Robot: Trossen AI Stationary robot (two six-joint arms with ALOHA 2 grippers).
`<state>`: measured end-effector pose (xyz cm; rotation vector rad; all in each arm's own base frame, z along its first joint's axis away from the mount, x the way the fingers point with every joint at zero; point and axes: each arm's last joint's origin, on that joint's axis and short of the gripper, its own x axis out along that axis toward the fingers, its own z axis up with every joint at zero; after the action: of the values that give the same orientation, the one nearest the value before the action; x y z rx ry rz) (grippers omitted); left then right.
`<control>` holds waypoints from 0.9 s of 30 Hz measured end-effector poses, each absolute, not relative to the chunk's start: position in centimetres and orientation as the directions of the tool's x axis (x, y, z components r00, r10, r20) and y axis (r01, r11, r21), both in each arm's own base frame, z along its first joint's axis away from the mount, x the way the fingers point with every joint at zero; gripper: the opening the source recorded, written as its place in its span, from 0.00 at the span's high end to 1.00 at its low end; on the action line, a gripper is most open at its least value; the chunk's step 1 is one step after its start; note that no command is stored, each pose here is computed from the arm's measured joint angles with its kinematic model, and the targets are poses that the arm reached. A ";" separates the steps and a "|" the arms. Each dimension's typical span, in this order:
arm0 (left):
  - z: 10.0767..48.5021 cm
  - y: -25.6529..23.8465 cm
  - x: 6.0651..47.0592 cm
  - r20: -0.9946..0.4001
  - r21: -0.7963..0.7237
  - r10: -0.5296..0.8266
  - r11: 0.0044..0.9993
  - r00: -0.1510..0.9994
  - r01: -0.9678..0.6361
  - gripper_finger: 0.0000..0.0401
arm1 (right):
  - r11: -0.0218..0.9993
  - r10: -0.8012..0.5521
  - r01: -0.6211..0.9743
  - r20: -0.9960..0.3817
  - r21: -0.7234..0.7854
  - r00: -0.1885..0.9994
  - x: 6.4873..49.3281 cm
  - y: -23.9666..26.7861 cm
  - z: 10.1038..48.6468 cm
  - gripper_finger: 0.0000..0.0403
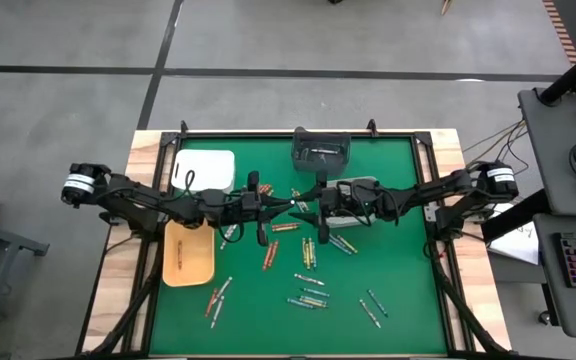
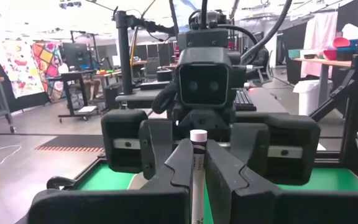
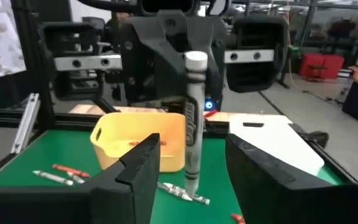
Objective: Sort crayons
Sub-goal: Put the white crayon into the black bin
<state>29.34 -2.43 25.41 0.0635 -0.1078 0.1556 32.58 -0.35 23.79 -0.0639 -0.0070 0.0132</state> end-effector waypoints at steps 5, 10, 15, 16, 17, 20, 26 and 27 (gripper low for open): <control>25.4 -2.4 29.3 0.110 0.055 0.157 0.985 0.981 -0.164 1.00 | 0.995 -0.040 0.041 0.019 -0.088 0.999 32.6 -0.5 24.0 0.72; 25.5 -2.3 29.3 0.112 0.052 0.195 0.978 0.974 -0.202 1.00 | 0.994 -0.037 0.040 0.037 -0.097 0.999 32.8 -0.5 24.7 0.84; 25.5 -2.3 29.3 0.115 0.051 0.200 0.977 0.973 -0.207 1.00 | 0.994 -0.039 0.043 0.042 -0.097 0.998 33.0 -0.5 24.8 0.96; 25.5 -2.2 29.3 0.118 0.050 0.200 0.977 0.973 -0.207 1.00 | 0.994 -0.039 0.043 0.042 -0.097 0.998 33.0 -0.5 24.8 0.96; 25.5 -2.3 29.3 0.119 0.049 0.200 0.977 0.973 -0.207 1.00 | 0.995 -0.039 0.043 0.041 -0.095 0.998 33.0 -0.5 24.9 0.96; 25.5 -2.3 29.3 0.114 0.030 0.200 0.978 0.973 -0.205 0.97 | 0.997 -0.039 0.041 0.028 -0.068 0.999 33.0 -0.5 24.7 0.97; 25.5 -2.3 29.3 0.112 0.028 0.197 0.979 0.974 -0.202 0.87 | 0.998 -0.040 0.041 0.023 -0.053 0.999 33.0 -0.5 24.7 0.97; 25.5 -2.3 29.3 0.113 0.031 0.197 0.979 0.974 -0.202 0.86 | 0.998 -0.041 0.042 0.022 -0.051 0.999 33.0 -0.5 24.8 0.97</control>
<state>29.30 -2.26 25.47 0.0419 -0.1094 0.2011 33.01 -0.53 24.76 -0.0519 -0.0214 -0.0413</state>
